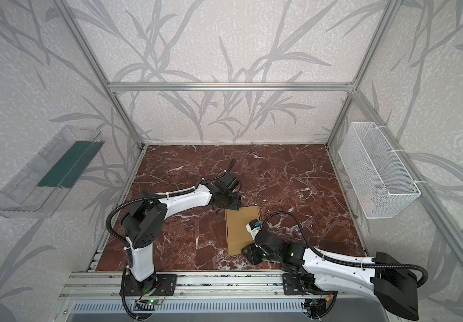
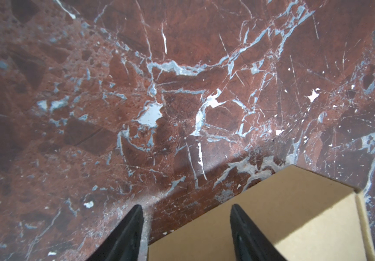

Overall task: Assemble paper box
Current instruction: Fold and tuck the lid into the gap.

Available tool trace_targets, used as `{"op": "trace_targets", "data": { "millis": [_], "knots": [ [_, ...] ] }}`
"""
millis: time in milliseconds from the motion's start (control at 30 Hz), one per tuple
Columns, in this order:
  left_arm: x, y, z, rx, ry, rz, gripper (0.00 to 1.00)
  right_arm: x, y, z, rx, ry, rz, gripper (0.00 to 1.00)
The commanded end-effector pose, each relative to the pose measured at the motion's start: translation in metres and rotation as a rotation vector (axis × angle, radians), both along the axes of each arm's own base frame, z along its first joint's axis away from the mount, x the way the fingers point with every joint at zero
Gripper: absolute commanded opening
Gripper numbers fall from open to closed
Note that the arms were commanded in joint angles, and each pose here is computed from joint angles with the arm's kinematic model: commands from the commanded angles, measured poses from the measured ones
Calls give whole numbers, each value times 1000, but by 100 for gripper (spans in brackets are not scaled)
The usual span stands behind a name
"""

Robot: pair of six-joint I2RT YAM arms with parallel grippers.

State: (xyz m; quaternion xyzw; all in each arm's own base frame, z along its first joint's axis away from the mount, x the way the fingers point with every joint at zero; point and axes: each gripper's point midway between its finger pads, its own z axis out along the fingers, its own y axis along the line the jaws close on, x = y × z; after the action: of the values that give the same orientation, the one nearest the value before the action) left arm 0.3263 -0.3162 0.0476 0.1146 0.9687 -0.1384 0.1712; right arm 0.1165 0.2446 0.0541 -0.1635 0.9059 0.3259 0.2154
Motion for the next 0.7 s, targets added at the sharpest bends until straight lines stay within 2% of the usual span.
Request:
{"op": "trace_targets", "data": {
  "millis": [0,667],
  "knots": [
    [-11,6,-16,32,51,-15,63,6,-3,-5,-22,-44,-13,38],
    [-14,7,-21,31,63,-14,63,18,-4,-8,-30,-119,-36,37]
  ]
}}
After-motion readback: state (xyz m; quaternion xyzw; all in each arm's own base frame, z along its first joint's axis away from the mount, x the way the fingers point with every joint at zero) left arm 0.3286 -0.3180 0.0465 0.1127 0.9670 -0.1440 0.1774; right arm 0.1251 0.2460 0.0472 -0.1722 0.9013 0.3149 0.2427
